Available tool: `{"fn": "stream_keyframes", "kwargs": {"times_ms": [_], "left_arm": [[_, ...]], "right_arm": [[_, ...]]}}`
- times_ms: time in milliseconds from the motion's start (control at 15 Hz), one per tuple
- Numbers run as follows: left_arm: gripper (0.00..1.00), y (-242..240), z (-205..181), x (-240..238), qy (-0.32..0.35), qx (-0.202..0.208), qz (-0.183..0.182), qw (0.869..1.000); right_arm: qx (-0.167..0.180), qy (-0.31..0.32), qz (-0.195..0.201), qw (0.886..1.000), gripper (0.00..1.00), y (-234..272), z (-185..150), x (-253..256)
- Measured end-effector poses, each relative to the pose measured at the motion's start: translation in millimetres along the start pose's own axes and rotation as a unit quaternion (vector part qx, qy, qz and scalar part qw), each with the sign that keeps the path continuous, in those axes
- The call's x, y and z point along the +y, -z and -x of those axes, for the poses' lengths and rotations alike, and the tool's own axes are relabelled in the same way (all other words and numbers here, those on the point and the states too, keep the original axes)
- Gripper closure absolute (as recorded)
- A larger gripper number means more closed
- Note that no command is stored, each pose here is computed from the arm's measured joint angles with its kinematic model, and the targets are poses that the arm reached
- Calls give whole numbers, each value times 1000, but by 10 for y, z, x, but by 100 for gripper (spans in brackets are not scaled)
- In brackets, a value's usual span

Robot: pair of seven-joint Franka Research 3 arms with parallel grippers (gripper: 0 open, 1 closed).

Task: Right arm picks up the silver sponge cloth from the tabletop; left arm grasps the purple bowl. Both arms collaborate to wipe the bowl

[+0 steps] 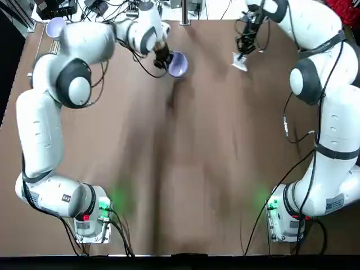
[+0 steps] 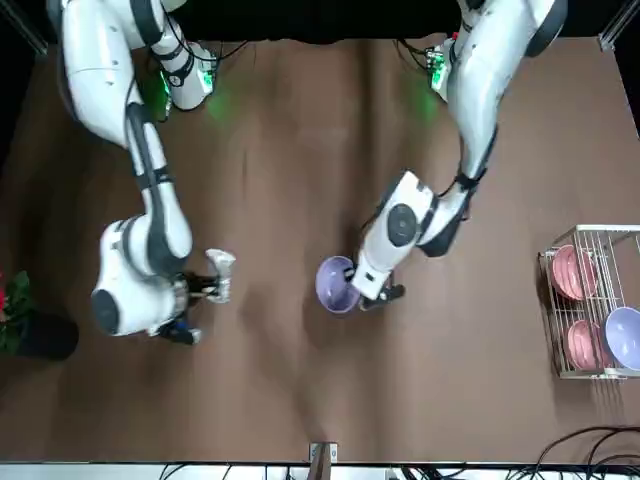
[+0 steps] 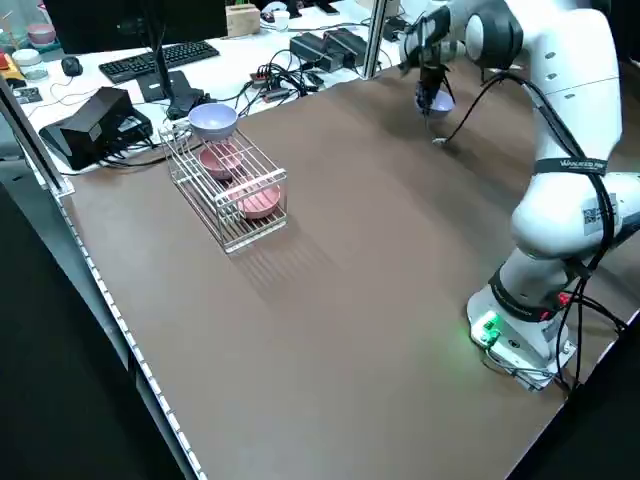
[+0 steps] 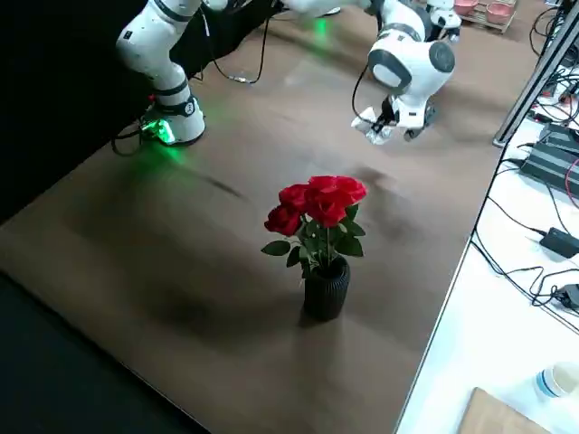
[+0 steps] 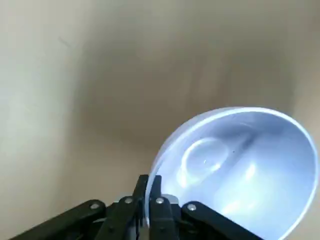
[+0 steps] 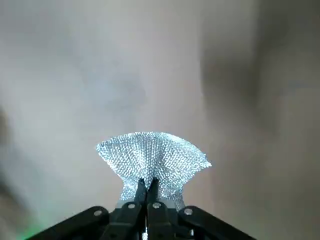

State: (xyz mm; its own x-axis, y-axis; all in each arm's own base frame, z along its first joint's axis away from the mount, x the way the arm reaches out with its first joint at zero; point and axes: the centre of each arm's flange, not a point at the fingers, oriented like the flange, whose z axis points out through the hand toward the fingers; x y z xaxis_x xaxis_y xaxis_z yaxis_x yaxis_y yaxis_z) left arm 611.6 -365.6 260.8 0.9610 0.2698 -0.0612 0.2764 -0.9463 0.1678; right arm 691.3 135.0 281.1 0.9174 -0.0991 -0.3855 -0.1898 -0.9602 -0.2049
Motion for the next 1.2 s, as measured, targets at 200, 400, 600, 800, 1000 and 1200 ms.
{"fn": "stream_keyframes", "kwargs": {"times_ms": [200, 400, 600, 800, 1000, 1200], "left_arm": [[95, 471, -416, -609, -12, 16, -11, 1000], [95, 685, -744, -1324, -31, 22, -23, 999], [95, 746, -965, -1972, -55, 25, -48, 997], [95, 754, -1146, -2551, -77, 27, -62, 995], [95, 686, -1320, -3453, -117, 8, -63, 991], [95, 596, -1328, -3608, -118, 0, -50, 992]], "right_arm": [[-25, 22, 19, 999, 98, 108, -125, 875], [-43, 27, 38, 998, 98, 44, -189, 1528], [-65, 17, 44, 997, 98, -203, -231, 1784], [-76, 13, 53, 996, 98, -373, -284, 1914], [-80, 27, 68, 994, 98, -383, -294, 2066], [-83, 40, 78, 993, 97, -409, -307, 2143]]}}
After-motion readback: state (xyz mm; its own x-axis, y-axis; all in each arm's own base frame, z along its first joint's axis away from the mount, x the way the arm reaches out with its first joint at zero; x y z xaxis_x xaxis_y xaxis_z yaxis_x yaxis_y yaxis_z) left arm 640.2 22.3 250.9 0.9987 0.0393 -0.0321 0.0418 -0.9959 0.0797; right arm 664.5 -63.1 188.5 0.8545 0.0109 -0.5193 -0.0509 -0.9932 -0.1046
